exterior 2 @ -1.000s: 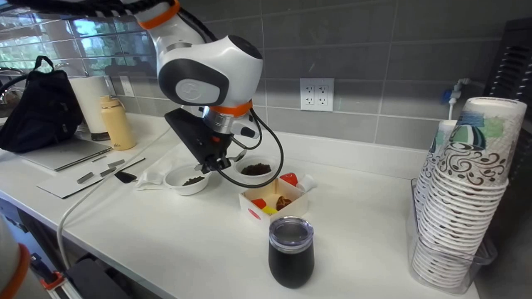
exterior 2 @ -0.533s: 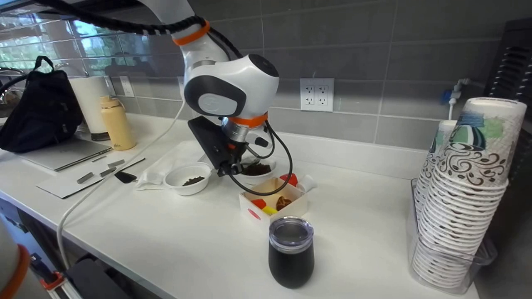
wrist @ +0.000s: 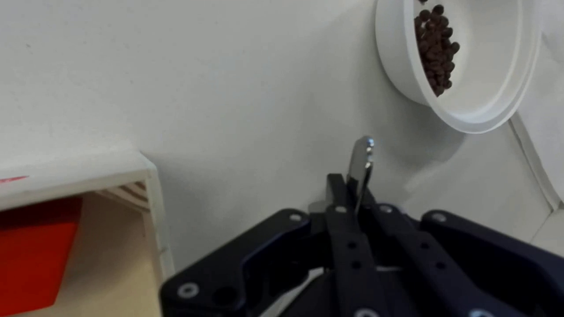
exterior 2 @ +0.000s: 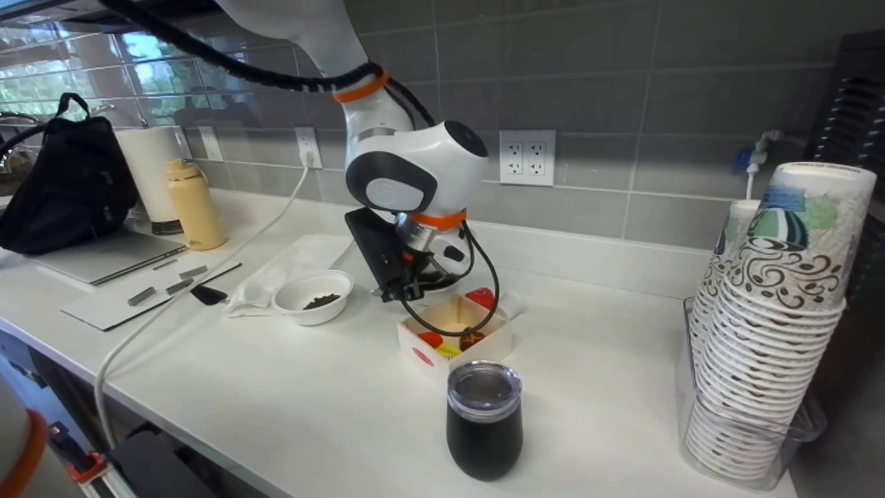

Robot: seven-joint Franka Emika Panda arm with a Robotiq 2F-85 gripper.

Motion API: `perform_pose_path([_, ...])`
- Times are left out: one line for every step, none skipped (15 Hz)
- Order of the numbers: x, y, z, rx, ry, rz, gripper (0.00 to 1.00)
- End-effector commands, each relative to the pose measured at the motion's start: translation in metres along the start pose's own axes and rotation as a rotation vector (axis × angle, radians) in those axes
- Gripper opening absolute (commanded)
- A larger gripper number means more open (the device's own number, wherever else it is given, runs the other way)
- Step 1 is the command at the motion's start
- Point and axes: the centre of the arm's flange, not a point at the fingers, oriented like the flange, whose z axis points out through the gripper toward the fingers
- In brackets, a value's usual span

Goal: Scoop up the beans from the bowl on the right and put them to the bowl on the left

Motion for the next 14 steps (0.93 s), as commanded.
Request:
perform_pose_path([0.018, 0.003, 0.008, 0.029, -0.013, 0.049, 0.09])
perform_pose_path([0.019, 0.004, 0.006, 0.036, -0.011, 0.053, 0.3])
perform_pose_path([0.019, 0.004, 0.005, 0.038, -0.008, 0.058, 0.33])
perform_pose_path([0.019, 0.005, 0.004, 0.042, -0.007, 0.061, 0.34])
perform_pose_path([0.019, 0.006, 0.004, 0.042, -0.004, 0.063, 0.41])
perform_pose_path([0.018, 0.006, 0.001, 0.047, 0.0, 0.063, 0.47])
perform_pose_path([0.018, 0.006, -0.001, 0.051, 0.004, 0.064, 0.56])
perform_pose_path([0.018, 0.005, -0.004, 0.054, 0.008, 0.061, 0.63])
perform_pose_path([0.018, 0.003, -0.007, 0.055, 0.015, 0.06, 0.7])
perform_pose_path([0.016, 0.001, -0.011, 0.058, 0.019, 0.056, 0.78])
perform_pose_path([0.015, -0.001, -0.015, 0.06, 0.023, 0.051, 0.85])
perform_pose_path([0.012, -0.004, -0.02, 0.058, 0.022, 0.04, 0.94])
perform_pose_path([0.01, -0.007, -0.026, 0.055, 0.028, 0.031, 0.99])
perform_pose_path([0.005, -0.011, -0.033, 0.046, 0.038, 0.022, 1.0])
